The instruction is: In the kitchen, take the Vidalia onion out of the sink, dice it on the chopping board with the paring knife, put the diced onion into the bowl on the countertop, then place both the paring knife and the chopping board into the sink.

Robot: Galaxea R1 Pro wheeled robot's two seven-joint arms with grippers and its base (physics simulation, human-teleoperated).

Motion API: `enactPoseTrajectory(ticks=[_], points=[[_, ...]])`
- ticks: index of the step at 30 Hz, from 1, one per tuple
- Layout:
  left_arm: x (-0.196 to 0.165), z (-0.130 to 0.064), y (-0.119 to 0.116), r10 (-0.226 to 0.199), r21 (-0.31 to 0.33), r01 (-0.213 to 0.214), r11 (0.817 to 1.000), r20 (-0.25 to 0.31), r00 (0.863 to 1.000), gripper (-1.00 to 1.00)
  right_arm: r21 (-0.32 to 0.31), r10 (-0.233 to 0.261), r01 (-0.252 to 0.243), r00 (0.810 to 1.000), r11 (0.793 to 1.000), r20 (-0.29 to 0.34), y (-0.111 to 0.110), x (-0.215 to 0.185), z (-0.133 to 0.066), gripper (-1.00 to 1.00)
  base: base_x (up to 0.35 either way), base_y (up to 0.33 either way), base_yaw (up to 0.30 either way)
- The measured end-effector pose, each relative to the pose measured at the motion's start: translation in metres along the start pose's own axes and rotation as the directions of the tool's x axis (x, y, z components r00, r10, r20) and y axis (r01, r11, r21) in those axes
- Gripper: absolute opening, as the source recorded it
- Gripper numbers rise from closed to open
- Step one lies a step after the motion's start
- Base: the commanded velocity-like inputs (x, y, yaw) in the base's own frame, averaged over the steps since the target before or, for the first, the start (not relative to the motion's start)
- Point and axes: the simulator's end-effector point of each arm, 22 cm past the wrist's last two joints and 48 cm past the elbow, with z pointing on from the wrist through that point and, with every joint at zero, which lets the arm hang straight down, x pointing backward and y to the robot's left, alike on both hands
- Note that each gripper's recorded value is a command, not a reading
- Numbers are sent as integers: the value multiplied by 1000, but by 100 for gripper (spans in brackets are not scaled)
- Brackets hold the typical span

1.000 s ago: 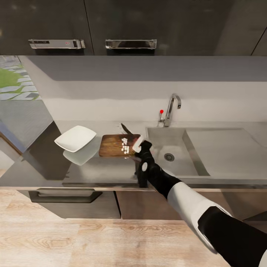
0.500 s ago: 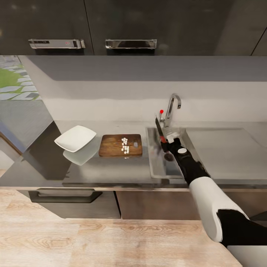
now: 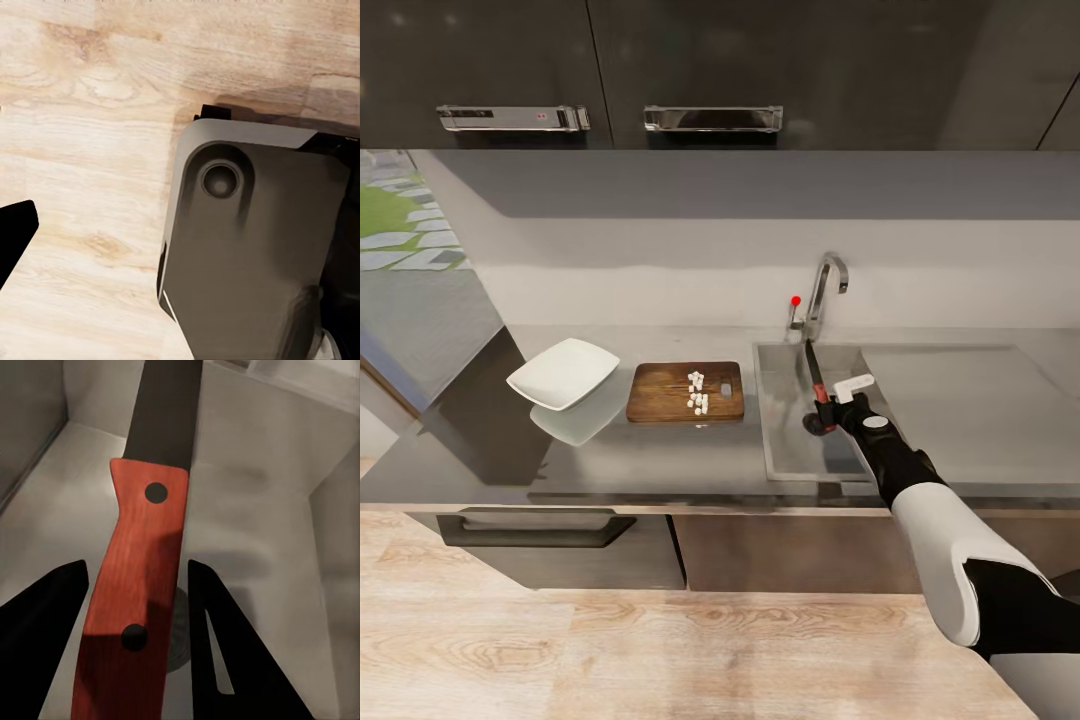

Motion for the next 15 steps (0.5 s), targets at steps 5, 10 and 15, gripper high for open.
enactPoseTrajectory(ticks=[5,10,15], points=[[0,0,2,0,-2,0,1000,1,1000,100,-4,1,-1,1000,1000,-5,1,2,0,-100,0,0,0],[0,0,2,1,-3,-1,1000,1,1000,100,-8,2,-2,1000,1000,-9,3,4,0,-100,0,0,0],[0,0,2,1,-3,-1,1000,0,1000,100,-10,4,-5,1000,1000,-14,4,6,0,-100,0,0,0]])
